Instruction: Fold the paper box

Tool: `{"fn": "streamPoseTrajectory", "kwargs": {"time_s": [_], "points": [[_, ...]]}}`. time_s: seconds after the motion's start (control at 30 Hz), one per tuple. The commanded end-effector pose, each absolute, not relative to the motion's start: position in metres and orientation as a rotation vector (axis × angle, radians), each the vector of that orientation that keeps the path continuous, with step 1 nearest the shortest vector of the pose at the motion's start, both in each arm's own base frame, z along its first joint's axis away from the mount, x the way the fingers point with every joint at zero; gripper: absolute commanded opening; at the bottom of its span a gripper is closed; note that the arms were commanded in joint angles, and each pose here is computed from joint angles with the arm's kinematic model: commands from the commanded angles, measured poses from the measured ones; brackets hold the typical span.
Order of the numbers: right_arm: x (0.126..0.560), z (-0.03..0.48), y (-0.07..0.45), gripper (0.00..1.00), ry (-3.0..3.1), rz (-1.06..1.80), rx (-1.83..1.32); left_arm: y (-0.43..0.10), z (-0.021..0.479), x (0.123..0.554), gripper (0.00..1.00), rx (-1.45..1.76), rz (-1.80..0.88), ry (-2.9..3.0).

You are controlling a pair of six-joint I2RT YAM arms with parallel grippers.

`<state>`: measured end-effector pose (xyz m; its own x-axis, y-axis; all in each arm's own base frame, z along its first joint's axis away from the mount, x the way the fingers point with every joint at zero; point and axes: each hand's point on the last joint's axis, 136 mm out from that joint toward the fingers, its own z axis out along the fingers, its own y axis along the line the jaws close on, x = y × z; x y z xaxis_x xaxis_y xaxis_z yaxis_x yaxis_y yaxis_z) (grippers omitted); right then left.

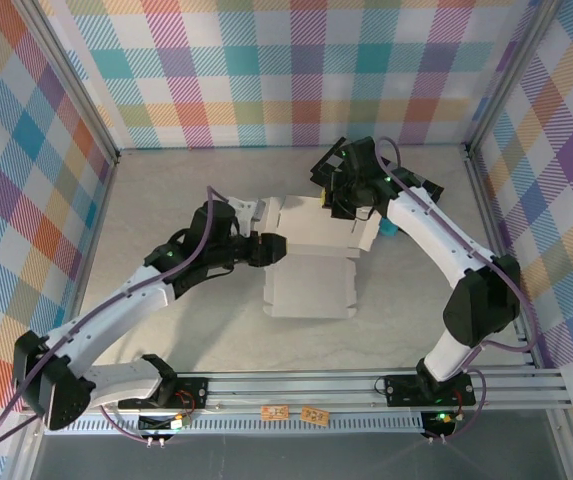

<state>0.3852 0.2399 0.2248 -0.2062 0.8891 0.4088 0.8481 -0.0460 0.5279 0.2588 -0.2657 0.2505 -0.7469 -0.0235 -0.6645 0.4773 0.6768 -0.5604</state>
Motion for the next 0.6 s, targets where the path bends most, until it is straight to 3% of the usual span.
{"fn": "streamPoseTrajectory", "kwargs": {"time_s": [0.0, 0.17, 0.33, 0.57], "points": [[0.379, 0.225, 0.237, 0.0, 2.156, 1.075, 1.893, -0.254, 0.257, 0.242, 0.53, 0.366, -1.001, 2.258], [0.374, 0.219, 0.242, 0.0, 2.246, 1.041, 1.831, -0.185, 0.241, 0.28, 0.44, 0.087, -0.672, 2.34], [0.372, 0.21, 0.252, 0.0, 2.346, 1.028, 1.698, -0.13, 0.207, 0.313, 0.26, -0.182, -0.561, 2.385], [0.373, 0.196, 0.288, 0.0, 2.392, 1.185, 1.484, -0.165, 0.164, 0.332, 0.21, 0.037, -0.765, 2.388]]}}
